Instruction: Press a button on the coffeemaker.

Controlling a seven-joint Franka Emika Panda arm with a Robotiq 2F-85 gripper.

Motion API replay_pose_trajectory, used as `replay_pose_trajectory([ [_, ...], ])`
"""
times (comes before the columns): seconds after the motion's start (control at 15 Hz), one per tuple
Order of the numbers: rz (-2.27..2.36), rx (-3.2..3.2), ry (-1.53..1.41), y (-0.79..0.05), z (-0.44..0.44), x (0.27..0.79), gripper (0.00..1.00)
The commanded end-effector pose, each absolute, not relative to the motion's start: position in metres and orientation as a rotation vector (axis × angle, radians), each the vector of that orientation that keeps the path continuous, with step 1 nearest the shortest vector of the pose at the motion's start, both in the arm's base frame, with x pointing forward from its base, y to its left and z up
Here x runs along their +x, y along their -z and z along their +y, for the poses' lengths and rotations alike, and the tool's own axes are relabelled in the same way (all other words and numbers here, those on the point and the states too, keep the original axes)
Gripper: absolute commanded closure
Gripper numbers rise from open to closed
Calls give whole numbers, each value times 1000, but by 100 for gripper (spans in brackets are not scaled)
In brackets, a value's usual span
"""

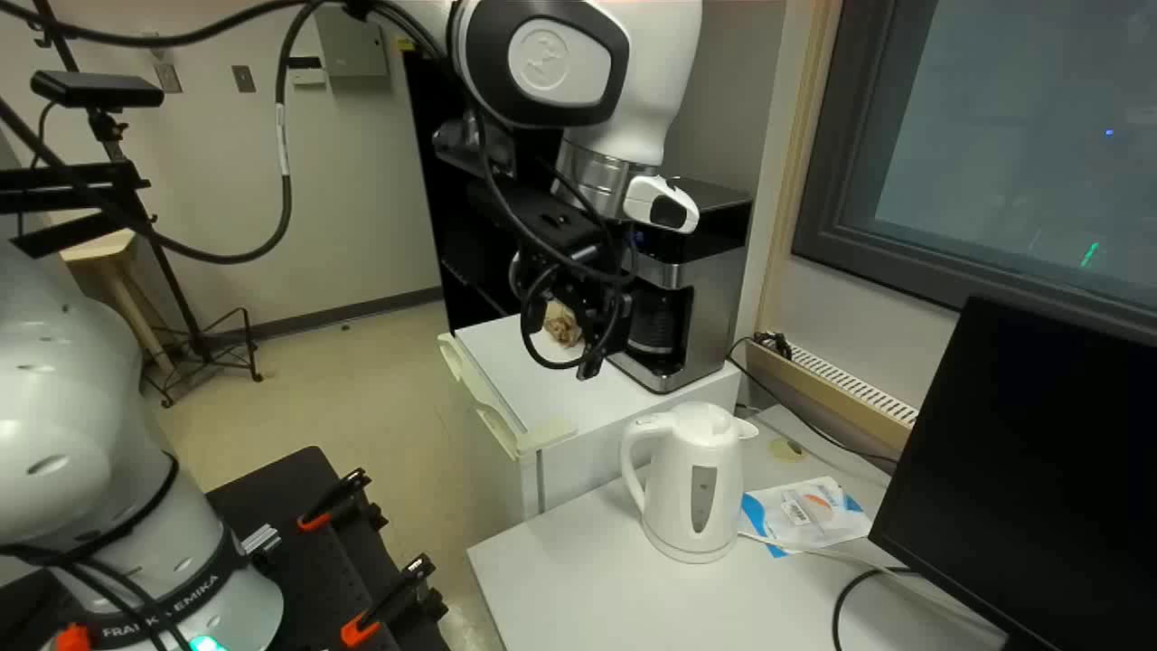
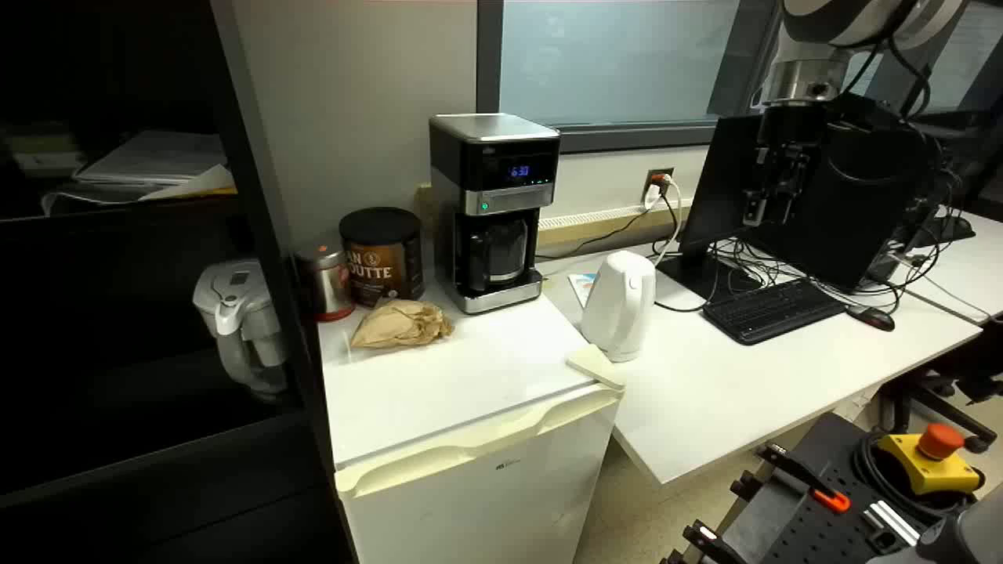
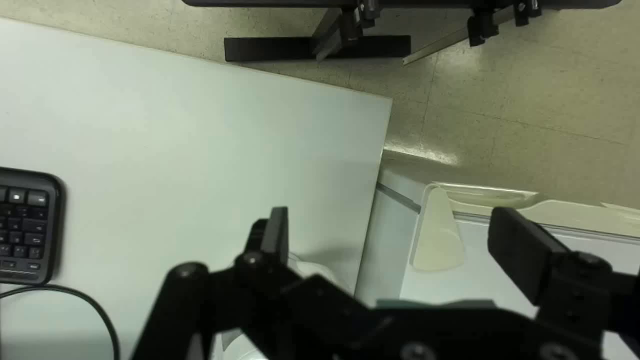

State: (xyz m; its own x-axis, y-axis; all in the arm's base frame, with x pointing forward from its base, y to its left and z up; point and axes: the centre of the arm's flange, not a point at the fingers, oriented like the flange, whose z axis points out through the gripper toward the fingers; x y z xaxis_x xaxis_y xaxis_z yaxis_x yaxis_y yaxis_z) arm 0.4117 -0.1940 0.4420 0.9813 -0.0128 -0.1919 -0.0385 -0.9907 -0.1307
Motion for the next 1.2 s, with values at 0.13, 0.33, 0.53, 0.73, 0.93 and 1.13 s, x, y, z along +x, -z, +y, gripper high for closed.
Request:
replay_pose_trajectory([
  [0.13, 39, -2994, -286, -443, -194, 412, 0],
  [0.33, 39, -2994, -286, -443, -194, 412, 0],
  [0.53, 39, -2994, -286, -443, -194, 412, 0],
  [0.73, 23, -2992, -282, -440, -191, 413, 0],
  [0.93, -54, -2990, -280, -431, -174, 417, 0],
  [1.13, -156, -2994, -263, -421, -153, 421, 0],
])
